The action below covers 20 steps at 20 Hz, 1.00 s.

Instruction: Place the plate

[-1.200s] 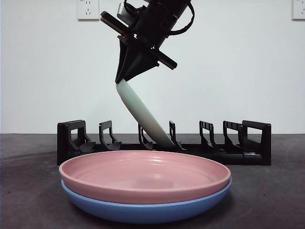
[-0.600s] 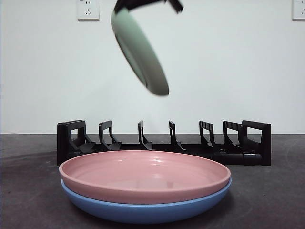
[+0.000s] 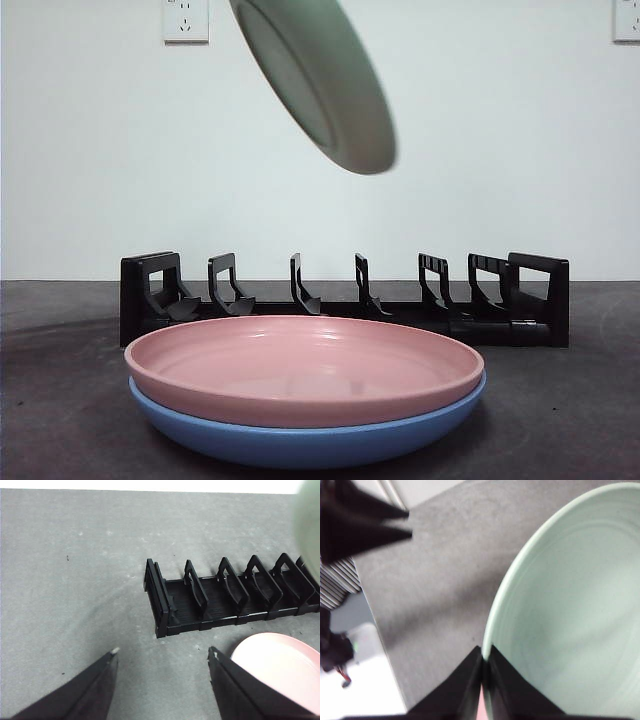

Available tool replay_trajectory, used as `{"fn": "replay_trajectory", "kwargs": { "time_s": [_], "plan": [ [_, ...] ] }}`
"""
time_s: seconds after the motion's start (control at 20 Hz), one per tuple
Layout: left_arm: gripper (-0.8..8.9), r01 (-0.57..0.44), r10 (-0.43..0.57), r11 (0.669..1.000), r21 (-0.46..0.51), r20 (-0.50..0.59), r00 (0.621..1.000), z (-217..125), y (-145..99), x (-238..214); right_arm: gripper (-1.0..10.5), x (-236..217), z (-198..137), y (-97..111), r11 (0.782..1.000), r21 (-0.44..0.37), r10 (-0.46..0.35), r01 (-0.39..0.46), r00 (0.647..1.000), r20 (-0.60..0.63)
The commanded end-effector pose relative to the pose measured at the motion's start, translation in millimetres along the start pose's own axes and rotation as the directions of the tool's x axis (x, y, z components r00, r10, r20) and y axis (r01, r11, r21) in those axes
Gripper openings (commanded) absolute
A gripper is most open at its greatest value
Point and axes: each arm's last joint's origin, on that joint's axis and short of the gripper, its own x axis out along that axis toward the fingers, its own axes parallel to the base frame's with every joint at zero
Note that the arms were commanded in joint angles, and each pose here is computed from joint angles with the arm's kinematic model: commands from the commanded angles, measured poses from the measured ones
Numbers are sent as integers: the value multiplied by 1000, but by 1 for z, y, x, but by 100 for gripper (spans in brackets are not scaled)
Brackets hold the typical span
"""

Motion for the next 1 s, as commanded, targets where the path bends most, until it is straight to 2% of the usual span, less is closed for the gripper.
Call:
{"fn": "replay_trajectory", "kwargs": {
  "time_s": [0.05,0.2,0.4,0.6,0.75,1.0],
  "plan": [
    [290,0,0,1000,8,21,1000,4,-1,-2,12,-4,-16,14,997,-66,-34,35,999,26],
    [290,0,0,1000,8,21,1000,4,-1,-2,12,-4,-44,28,994,-108,-29,34,998,51],
    [290,-1,1,1000,7,11,1000,3,-1,-2,12,-3,-76,44,988,-155,48,-28,991,127],
    [289,-2,2,1000,6,0,1000,2,0,-2,12,2,-97,47,984,-177,13,-17,1000,-25],
    [289,-3,3,1000,7,-4,1000,2,0,-2,12,4,-103,49,976,-216,-11,-6,997,-78],
    [289,-3,3,1000,7,-2,1000,2,0,-2,12,36,-118,47,967,-256,-64,2,970,-233]
  ]
}}
